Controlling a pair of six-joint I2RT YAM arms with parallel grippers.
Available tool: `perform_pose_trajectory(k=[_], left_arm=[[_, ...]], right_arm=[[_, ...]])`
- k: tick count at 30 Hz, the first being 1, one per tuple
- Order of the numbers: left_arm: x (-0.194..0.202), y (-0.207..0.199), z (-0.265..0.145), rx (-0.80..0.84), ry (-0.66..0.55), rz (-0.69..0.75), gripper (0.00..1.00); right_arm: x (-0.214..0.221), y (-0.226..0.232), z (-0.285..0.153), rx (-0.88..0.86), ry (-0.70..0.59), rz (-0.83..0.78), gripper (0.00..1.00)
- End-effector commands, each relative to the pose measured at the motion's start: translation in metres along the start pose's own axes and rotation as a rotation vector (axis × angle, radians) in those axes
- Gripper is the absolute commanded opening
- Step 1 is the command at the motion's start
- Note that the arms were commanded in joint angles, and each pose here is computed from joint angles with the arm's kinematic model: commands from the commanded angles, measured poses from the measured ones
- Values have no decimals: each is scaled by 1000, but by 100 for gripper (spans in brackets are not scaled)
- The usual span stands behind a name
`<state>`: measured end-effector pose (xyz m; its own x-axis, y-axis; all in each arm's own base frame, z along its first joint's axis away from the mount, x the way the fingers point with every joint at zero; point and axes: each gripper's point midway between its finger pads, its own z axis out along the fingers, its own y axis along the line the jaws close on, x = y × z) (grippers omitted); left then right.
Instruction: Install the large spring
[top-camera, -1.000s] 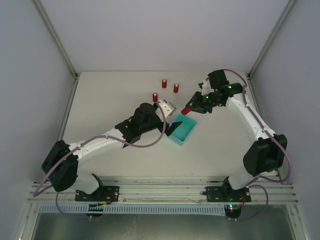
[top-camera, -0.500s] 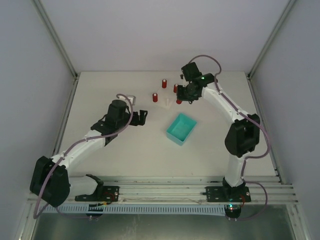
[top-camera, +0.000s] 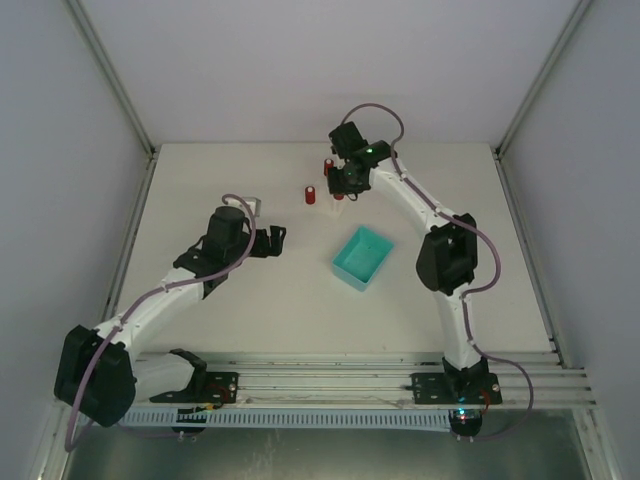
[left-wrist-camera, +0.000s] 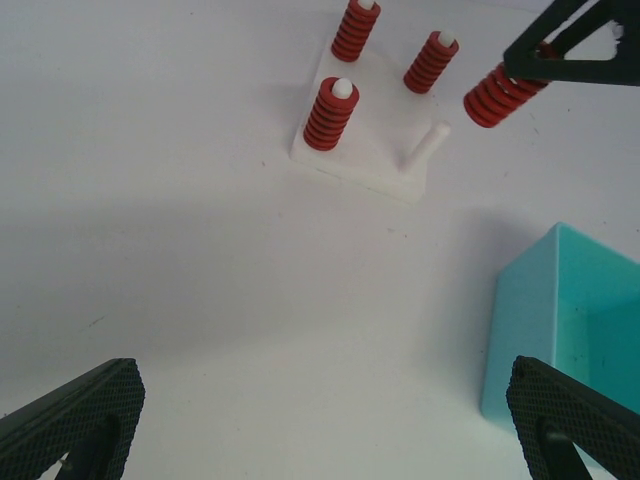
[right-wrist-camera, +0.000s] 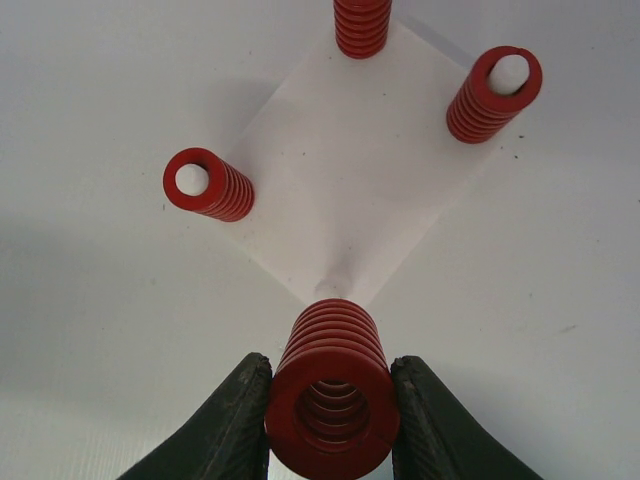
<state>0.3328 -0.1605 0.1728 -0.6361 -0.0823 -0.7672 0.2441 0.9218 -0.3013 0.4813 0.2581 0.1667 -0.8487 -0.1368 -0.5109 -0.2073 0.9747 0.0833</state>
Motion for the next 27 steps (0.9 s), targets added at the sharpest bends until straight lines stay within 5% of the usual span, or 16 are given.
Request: perform_pose_trajectory(k=[1,27], left_arm=[[2,-2,-6,20,3,22,99],[-1,-2,-11,4,-1,91,99]], right_arm=[[-10,3,-5,37,-25,-24,0],[17,9,63,57,78,-20,7]])
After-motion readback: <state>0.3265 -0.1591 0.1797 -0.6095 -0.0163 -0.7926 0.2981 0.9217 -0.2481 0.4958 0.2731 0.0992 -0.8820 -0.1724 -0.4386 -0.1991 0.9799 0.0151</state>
